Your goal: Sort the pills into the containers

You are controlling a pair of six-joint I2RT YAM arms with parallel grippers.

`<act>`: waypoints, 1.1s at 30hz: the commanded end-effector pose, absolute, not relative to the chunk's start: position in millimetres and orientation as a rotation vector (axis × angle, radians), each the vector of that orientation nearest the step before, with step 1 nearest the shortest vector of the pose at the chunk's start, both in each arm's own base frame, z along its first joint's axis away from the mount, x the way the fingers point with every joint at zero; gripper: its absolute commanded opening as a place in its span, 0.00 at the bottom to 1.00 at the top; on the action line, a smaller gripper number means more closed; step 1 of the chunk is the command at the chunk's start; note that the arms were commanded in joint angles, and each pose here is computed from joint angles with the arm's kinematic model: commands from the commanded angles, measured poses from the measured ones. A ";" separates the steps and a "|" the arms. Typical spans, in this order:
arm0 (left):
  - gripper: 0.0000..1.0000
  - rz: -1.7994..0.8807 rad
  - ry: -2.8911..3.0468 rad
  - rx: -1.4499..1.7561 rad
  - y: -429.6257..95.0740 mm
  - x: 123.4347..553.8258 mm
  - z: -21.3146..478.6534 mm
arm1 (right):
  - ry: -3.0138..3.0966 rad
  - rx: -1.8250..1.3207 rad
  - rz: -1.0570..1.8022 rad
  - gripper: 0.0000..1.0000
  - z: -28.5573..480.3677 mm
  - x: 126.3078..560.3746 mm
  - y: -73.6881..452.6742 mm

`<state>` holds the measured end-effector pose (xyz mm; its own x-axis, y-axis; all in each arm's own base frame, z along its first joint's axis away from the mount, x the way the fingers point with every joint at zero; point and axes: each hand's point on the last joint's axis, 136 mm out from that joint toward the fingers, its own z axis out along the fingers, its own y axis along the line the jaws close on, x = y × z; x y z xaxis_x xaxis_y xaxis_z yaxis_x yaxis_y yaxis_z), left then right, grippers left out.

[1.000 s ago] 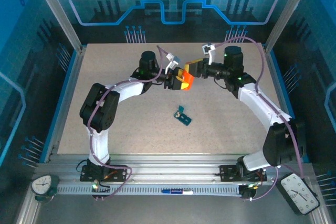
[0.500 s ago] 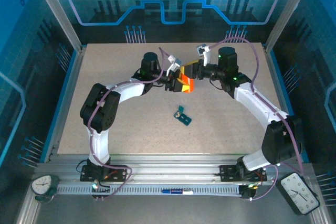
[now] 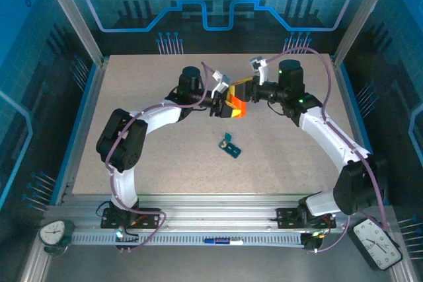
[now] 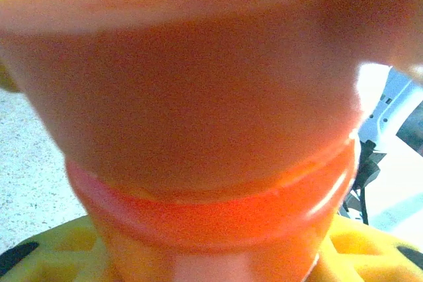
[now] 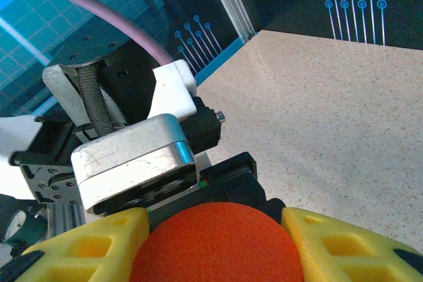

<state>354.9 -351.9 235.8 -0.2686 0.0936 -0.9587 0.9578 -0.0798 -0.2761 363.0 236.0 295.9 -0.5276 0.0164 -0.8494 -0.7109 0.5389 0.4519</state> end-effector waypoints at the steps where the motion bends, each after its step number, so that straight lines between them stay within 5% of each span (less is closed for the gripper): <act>1: 0.00 -1.233 1.294 1.150 -339.8 375.9 282.2 | 2.113 -0.534 1.142 0.09 249.1 332.6 231.4; 9: 0.00 -1.224 1.292 1.149 -337.3 374.9 286.6 | 2.114 -0.506 1.157 0.13 251.7 333.7 227.5; 13: 0.00 -1.225 1.318 1.167 -337.6 374.1 285.9 | 2.079 -0.453 1.185 0.48 270.2 344.1 224.3; 18: 0.00 -1.211 1.374 1.201 -336.6 372.1 277.1 | 1.973 -0.363 1.229 0.71 313.9 351.6 203.1; 33: 0.00 -1.155 1.408 1.216 -336.4 385.7 266.7 | 2.014 -0.353 1.065 0.74 320.8 346.9 167.8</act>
